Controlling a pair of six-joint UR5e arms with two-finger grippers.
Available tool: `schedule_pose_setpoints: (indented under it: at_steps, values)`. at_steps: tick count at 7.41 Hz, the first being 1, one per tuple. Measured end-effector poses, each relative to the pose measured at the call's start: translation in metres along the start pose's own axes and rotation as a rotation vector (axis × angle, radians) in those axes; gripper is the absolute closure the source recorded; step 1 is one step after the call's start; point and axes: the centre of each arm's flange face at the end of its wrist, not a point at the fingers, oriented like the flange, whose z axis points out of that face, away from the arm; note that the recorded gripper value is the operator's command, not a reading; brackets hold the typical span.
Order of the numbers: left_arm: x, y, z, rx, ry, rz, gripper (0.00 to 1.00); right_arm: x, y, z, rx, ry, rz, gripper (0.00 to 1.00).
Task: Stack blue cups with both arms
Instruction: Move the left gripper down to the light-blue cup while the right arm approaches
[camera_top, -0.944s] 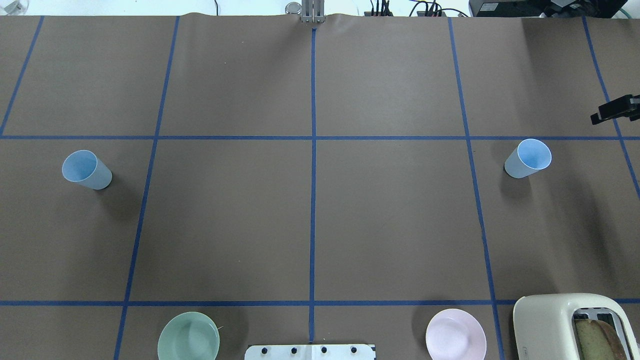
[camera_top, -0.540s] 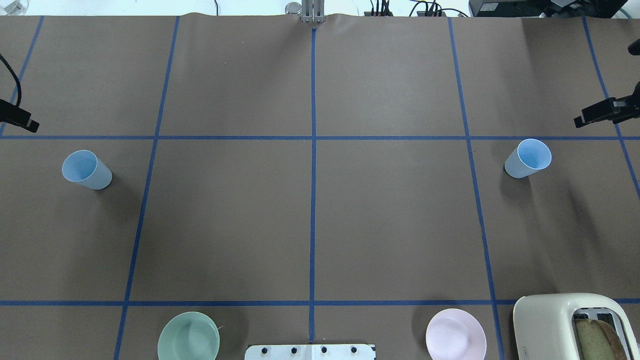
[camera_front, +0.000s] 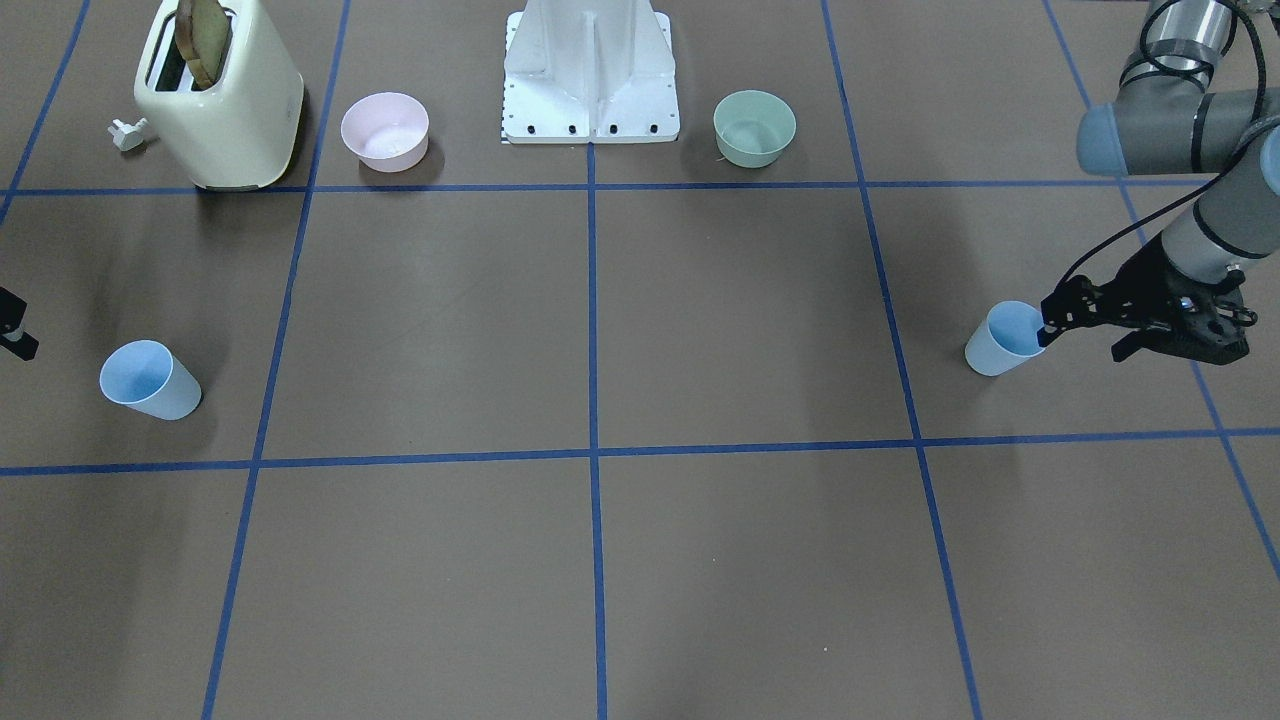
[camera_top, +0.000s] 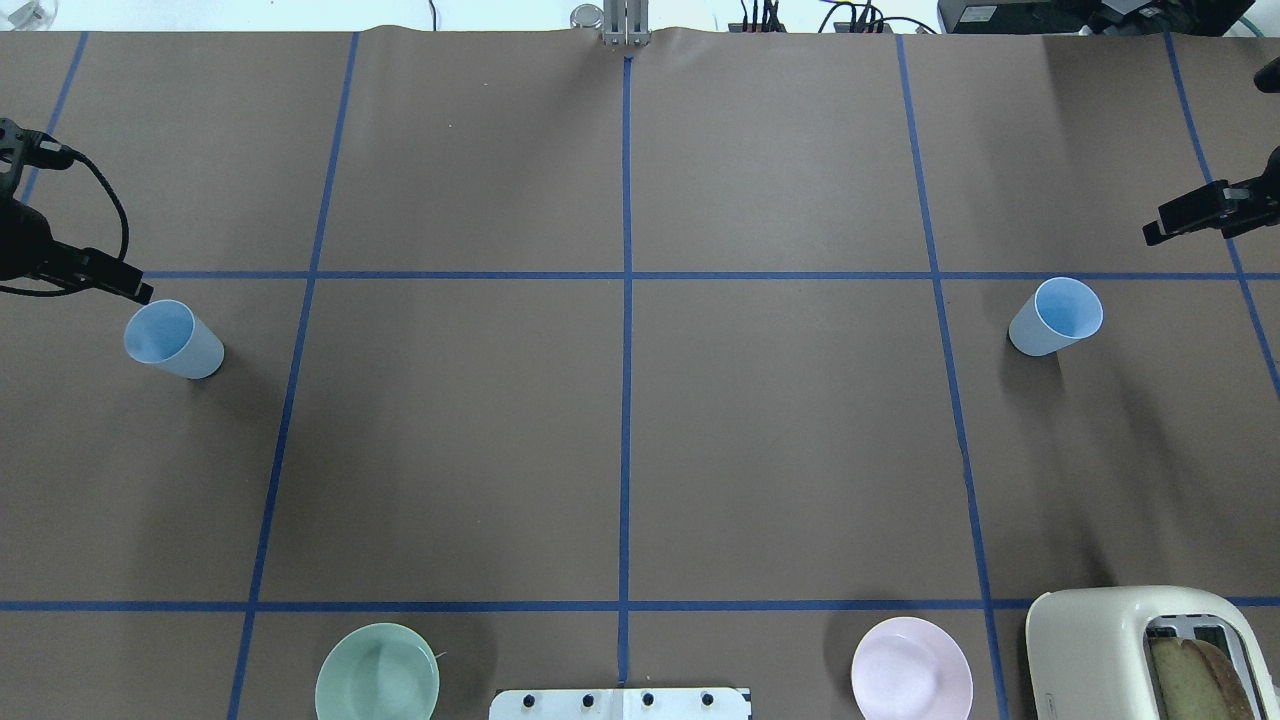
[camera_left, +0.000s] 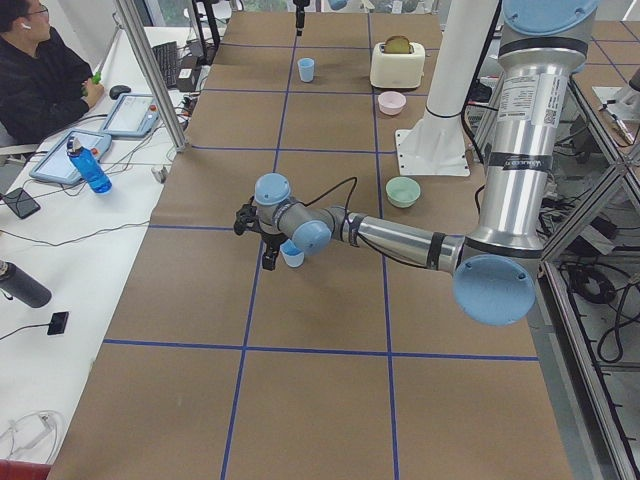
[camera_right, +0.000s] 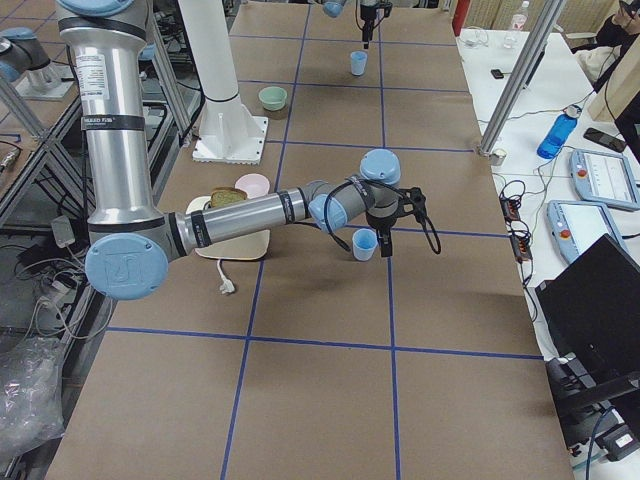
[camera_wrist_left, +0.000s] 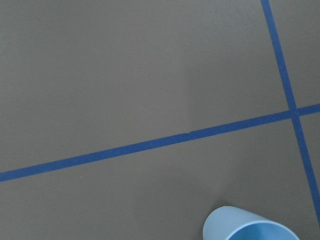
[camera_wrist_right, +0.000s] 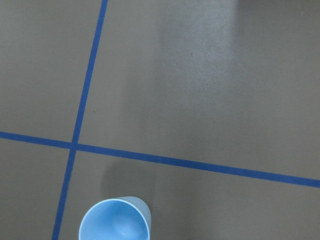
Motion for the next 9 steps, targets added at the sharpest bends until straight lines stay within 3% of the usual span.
schedule_pose_setpoints:
  at_steps: [4,5,7,8,9]
  values:
    - [0.006,0.015,0.016,-0.011,0.005,0.008,0.03,0.0,-0.002,0.001,-0.002,0.001,0.002,0.0]
    - [0.008,0.019,0.021,-0.015,-0.001,0.015,0.15,0.0,-0.002,0.001,-0.002,0.002,0.002,0.0]
    - [0.012,0.021,0.027,-0.019,-0.007,0.023,0.72,0.0,-0.002,0.001,-0.002,0.001,0.002,0.0]
    - [0.014,0.022,0.03,-0.021,-0.012,0.03,0.97,0.0,-0.002,0.001,-0.002,0.001,0.002,0.0]
    - [0.02,0.023,0.035,-0.026,-0.015,0.04,1.0,0.0,-0.002,0.001,-0.001,0.002,0.002,0.0]
